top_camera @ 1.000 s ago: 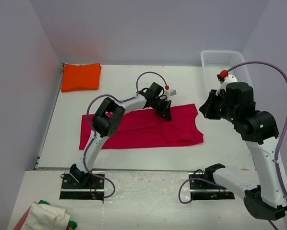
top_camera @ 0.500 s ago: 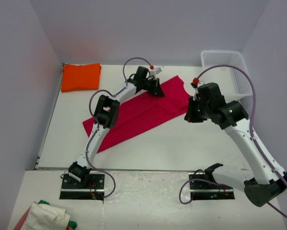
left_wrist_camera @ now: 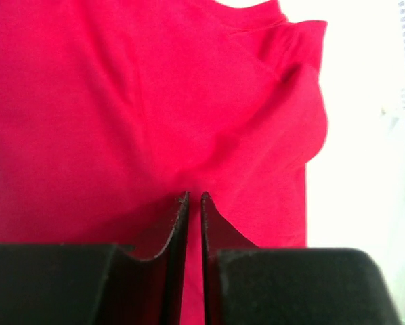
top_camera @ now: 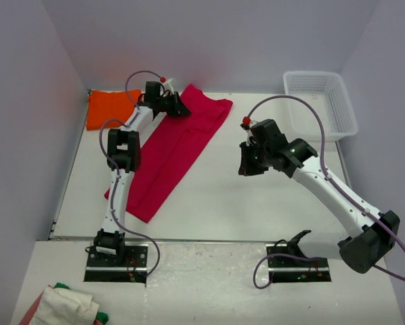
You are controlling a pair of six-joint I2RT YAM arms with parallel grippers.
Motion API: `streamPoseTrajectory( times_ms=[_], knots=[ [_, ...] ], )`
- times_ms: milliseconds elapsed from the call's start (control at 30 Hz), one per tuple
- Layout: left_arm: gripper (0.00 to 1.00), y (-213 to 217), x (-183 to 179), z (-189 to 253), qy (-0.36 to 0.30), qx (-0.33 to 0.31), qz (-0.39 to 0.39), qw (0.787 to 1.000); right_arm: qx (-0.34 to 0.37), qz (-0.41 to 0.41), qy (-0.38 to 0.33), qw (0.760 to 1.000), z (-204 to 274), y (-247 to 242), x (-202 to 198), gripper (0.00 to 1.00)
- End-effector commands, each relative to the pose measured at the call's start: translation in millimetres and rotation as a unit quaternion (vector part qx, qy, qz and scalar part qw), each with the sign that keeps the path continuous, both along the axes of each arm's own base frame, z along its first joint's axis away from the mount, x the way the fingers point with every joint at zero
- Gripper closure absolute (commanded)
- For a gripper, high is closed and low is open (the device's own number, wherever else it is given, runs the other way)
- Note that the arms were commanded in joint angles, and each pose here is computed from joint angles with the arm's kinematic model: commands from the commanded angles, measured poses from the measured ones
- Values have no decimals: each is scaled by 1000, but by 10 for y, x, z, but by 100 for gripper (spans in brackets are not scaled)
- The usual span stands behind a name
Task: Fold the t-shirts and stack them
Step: Rotate the tshirt 90 degrees
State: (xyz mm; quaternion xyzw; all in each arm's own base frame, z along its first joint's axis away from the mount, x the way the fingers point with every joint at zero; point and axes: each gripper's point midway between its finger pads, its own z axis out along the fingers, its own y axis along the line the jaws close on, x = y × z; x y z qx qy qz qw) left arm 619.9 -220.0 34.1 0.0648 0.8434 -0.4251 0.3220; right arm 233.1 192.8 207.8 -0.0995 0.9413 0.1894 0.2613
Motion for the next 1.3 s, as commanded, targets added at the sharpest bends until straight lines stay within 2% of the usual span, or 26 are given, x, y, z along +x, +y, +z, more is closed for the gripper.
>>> streamPoseTrajectory(
  times_ms=[0,33,67,100,133,200,233,267,300,333,367,400,433,467,500,533,567,633,667,700,867,1000,1267],
  knots=[
    [86,-340,19,1214,-113,-36,-31,992,16,19,13,1000,-206,209,23,100],
    [81,-382,-36,1580,-139,-43,-34,989,18,24,15,999,-259,250,28,100],
    [64,-411,-84,1784,-151,-46,-35,987,32,31,6,999,-277,341,85,100],
    [55,-427,-142,1951,-160,-48,-36,985,35,41,23,998,-404,410,83,100],
    [39,-450,-270,2437,-199,-50,-36,978,40,48,27,998,-454,478,111,100],
    [30,-385,-371,2824,-223,-32,-8,974,51,81,42,995,-582,767,214,100],
    [26,-315,-519,3267,-256,-27,7,966,50,94,51,993,-646,883,245,100],
    [21,-146,-515,3390,-257,3,52,965,40,124,64,989,-746,1137,299,100],
    [21,-47,-561,3524,-262,18,75,962,50,140,44,988,-557,1261,314,100],
    [20,134,-668,3775,-274,33,107,955,31,158,75,984,-832,1434,316,100],
    [21,264,-716,3822,-265,48,133,954,19,186,94,978,-887,1607,194,100],
    [21,451,-751,3677,-229,79,170,955,35,204,68,976,-669,1873,319,100],
    [25,623,-882,3782,-222,95,203,949,15,213,96,972,-949,2020,309,100],
    [32,731,-941,3583,-189,120,225,948,1,228,113,967,-991,2138,188,100],
    [40,938,-1024,3373,-147,162,265,939,17,237,91,967,-793,2360,275,100],
    [60,1026,-1181,3390,-132,167,285,935,4,240,109,965,-1004,2449,266,100],
    [74,1114,-1302,3022,-82,198,292,932,17,249,103,963,-914,2604,237,100],
    [98,1275,-1515,2926,-60,215,324,919,24,251,117,961,-976,2705,208,100],
    [100,1327,-1613,2667,-33,233,324,916,32,259,130,957,-1044,2768,160,100],
    [100,1398,-1675,2615,-27,244,337,909,40,262,135,955,-1050,2814,137,100],
    [100,1449,-1938,2470,-24,261,321,910,72,300,168,936,-1133,3036,-168,100],
    [100,1510,-2023,2408,-27,275,322,906,70,323,190,924,-1311,3176,-371,100],
    [100,1550,-2099,2223,-9,291,318,903,78,313,214,922,-1544,3347,-451,100]
  ],
)
